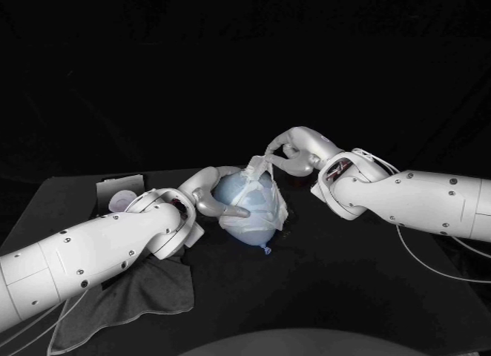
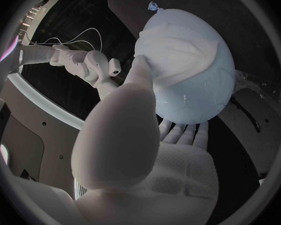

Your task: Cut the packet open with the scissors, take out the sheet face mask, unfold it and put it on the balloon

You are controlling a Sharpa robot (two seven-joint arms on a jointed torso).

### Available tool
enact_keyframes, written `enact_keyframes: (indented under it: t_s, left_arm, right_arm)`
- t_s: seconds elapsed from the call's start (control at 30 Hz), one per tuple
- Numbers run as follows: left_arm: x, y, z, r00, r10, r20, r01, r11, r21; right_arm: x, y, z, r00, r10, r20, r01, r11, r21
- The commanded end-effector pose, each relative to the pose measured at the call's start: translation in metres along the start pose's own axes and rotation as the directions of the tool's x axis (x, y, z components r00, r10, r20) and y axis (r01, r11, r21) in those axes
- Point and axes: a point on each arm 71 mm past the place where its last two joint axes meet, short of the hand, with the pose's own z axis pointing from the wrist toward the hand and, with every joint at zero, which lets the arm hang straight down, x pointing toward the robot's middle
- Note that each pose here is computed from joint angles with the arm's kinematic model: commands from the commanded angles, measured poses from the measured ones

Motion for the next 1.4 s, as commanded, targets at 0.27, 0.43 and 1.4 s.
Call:
enact_keyframes:
  t_s: [0.27, 0.43, 1.4]
  left_arm:
    - [0.0031, 0.0006, -0.0004, 1.000, -0.005, -0.024, 0.005, 1.000, -0.003]
    - [0.0032, 0.0004, -0.0002, 1.000, -0.008, -0.023, 0.008, 1.000, -0.002]
    - [-0.0060, -0.0027, -0.0184, 0.981, -0.190, -0.028, 0.191, 0.978, 0.089]
  right_arm:
    - [-0.002, -0.008, 0.000, 0.999, -0.027, -0.025, 0.028, 0.998, 0.056]
    - [-0.001, -0.009, 0.000, 0.999, -0.030, -0.036, 0.032, 0.997, 0.065]
    - [-0.003, -0.028, -0.001, 0.994, 0.076, -0.077, -0.057, 0.974, 0.221]
